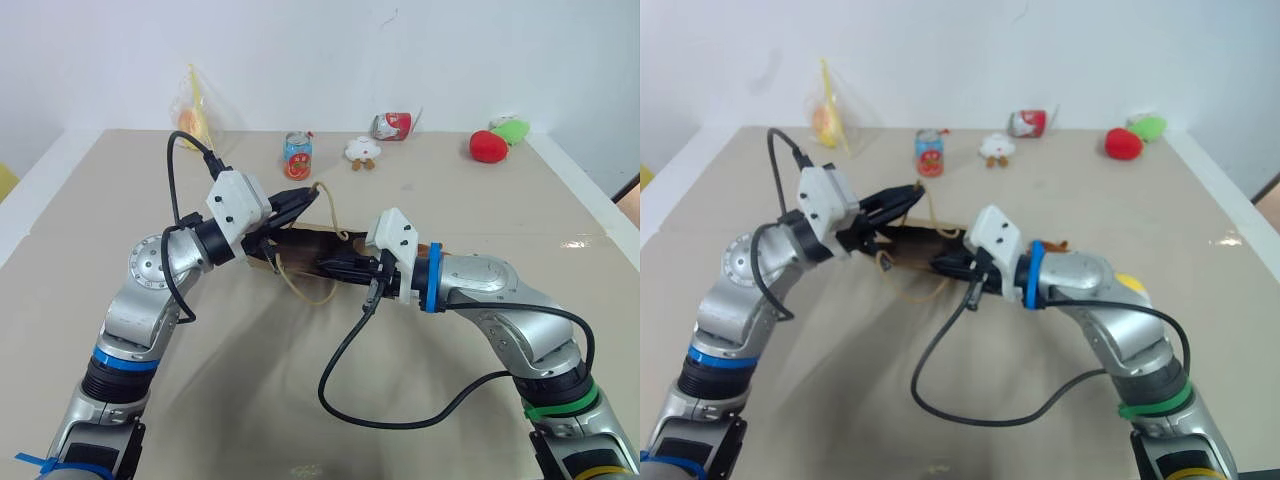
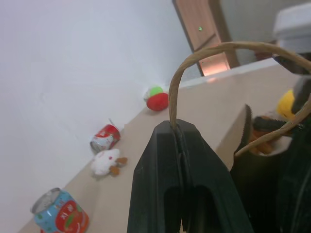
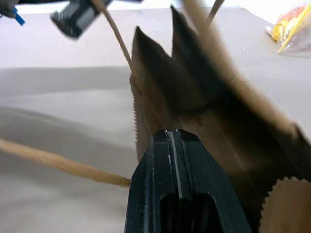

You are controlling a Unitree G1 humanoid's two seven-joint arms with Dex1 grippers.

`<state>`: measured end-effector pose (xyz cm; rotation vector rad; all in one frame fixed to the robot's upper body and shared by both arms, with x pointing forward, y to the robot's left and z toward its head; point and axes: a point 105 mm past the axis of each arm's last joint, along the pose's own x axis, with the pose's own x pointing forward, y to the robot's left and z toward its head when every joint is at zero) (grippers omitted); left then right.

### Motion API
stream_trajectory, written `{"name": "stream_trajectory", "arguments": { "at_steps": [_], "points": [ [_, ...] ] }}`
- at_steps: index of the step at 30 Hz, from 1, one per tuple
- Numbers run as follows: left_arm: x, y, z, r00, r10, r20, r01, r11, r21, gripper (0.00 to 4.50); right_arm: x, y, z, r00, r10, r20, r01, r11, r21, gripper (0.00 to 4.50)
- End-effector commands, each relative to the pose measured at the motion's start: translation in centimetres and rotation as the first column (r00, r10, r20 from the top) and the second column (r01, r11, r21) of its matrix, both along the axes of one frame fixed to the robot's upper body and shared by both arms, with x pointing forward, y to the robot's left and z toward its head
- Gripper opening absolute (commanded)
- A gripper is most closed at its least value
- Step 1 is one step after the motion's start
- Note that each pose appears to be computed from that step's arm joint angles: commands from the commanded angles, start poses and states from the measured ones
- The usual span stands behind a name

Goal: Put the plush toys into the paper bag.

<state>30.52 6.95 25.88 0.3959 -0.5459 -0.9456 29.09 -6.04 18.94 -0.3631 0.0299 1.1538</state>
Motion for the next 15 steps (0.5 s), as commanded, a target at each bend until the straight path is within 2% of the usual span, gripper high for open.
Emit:
{"name": "stream_trajectory", "arguments": {
  "at_steps": [1,15],
  "points": [
    [-0.4,0.0,1.9,0.998,0.008,0.068,-0.005,0.999,-0.033,0.0,-0.2,0.8,0.2,0.999,0.004,0.043,-0.004,1.0,-0.008,0.05],
    [-1.1,-0.1,2.6,0.982,0.042,0.184,-0.037,0.999,-0.031,0.0,0.6,1.2,-3.8,0.999,-0.048,-0.025,0.046,0.995,-0.085,0.05]
  ]
}}
